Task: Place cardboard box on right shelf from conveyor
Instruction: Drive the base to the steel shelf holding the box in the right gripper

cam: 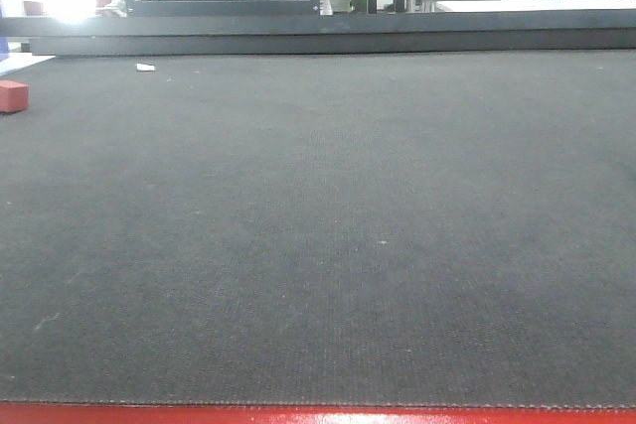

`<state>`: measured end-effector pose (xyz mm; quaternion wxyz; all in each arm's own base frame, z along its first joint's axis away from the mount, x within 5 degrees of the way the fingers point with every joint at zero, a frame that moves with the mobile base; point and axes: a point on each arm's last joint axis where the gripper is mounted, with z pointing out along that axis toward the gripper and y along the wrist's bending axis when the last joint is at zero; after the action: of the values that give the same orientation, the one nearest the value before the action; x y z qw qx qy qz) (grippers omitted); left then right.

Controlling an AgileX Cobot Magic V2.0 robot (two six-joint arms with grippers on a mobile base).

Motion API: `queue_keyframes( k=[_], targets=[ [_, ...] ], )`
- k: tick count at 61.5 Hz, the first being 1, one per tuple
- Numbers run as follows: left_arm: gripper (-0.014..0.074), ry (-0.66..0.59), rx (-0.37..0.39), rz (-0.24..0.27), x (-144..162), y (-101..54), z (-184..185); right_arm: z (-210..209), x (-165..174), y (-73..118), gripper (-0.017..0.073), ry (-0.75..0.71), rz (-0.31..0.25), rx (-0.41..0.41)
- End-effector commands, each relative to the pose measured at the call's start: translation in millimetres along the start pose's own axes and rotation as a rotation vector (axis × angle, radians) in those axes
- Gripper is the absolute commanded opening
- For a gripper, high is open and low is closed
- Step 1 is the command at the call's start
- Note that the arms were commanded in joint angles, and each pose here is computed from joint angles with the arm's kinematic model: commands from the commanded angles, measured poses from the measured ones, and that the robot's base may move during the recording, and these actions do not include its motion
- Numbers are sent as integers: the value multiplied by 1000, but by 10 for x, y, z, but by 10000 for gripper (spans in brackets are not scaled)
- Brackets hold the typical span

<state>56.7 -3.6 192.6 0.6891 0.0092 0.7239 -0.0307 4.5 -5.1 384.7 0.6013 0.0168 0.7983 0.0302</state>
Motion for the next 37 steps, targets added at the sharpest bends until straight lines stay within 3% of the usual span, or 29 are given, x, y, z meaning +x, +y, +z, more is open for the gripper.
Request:
queue_keyframes(
  k=[1,37],
  targets=[
    [-116,-90,-1,-5,-53,3,-9,-25,-153,12,210,-107,-12,-3],
    [-116,-90,-1,-5,-53,3,-9,-25,-153,12,210,-107,-12,-3]
  ],
)
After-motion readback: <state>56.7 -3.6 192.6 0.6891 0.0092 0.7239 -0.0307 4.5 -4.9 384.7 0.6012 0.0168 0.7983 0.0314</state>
